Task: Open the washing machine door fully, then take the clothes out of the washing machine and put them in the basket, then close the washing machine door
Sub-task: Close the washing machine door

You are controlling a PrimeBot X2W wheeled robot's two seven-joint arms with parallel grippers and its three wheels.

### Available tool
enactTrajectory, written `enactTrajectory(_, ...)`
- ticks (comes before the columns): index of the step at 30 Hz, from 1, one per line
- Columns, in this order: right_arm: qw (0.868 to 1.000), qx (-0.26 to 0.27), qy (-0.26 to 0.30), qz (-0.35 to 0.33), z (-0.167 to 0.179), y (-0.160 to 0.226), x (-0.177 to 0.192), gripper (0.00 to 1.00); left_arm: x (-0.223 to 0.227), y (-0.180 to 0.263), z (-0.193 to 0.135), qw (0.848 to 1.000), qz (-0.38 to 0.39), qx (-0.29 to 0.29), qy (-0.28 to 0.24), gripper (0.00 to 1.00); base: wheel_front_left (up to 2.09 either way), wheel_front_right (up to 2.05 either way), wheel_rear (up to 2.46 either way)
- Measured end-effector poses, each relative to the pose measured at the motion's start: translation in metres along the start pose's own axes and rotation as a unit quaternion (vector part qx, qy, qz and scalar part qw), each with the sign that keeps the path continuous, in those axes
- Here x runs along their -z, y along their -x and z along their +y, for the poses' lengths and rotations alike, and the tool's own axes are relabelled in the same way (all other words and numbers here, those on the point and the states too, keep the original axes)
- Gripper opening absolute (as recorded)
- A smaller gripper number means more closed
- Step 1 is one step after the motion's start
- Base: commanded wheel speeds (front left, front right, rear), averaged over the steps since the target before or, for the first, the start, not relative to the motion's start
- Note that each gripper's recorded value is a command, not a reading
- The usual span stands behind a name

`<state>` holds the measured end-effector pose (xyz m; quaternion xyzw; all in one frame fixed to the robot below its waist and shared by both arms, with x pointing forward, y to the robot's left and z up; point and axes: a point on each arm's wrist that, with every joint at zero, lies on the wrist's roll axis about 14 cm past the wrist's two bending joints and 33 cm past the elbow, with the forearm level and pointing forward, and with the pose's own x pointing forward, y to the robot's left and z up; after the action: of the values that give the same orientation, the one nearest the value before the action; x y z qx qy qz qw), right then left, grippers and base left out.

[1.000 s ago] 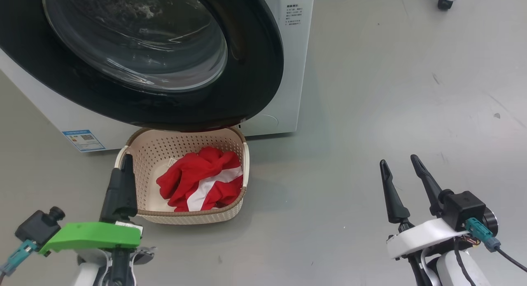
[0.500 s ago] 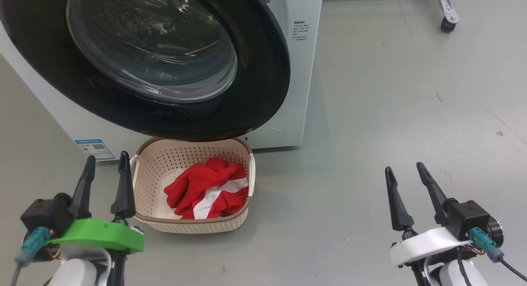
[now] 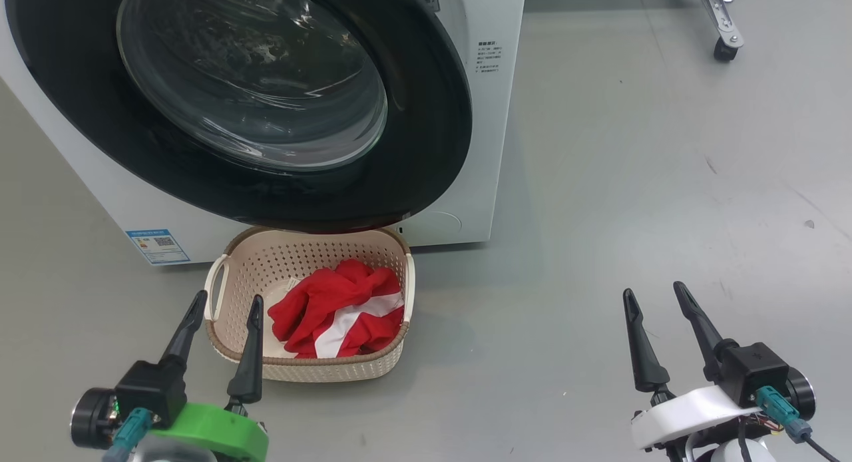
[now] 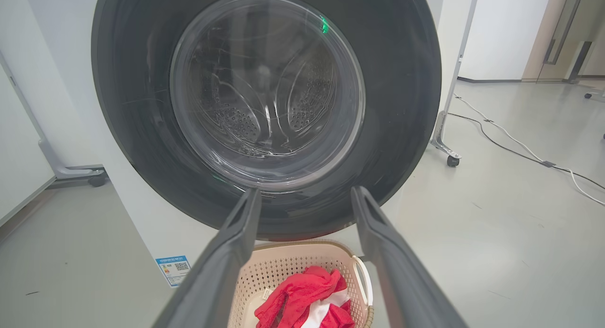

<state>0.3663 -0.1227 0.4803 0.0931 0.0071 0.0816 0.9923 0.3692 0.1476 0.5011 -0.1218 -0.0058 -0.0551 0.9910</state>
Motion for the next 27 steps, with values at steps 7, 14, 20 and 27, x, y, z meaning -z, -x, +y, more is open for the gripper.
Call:
enactTrajectory(7,1.0,0.005,0.004,0.006,0.0,0.007,0.004,1.0,0.011,0.01,-0.007,1.0,0.012,-0.004,0.0,1.0,0.0,0.0,0.0)
enactTrajectory(14,1.0,0.002,0.004,0.008,0.004,0.009,0.005,1.0,0.017,0.016,-0.008,1.0,0.017,-0.014,0.005,1.0,0.0,0.0,0.0)
enactTrajectory(20,1.0,0.002,0.003,0.012,0.004,0.012,0.007,1.0,0.016,0.017,-0.004,1.0,0.015,-0.022,0.002,1.0,0.0,0.0,0.0)
enactTrajectory(27,1.0,0.001,0.002,0.013,0.005,0.011,0.008,1.0,0.015,0.016,-0.003,0.999,0.01,-0.03,0.0,1.0,0.0,0.0,0.0)
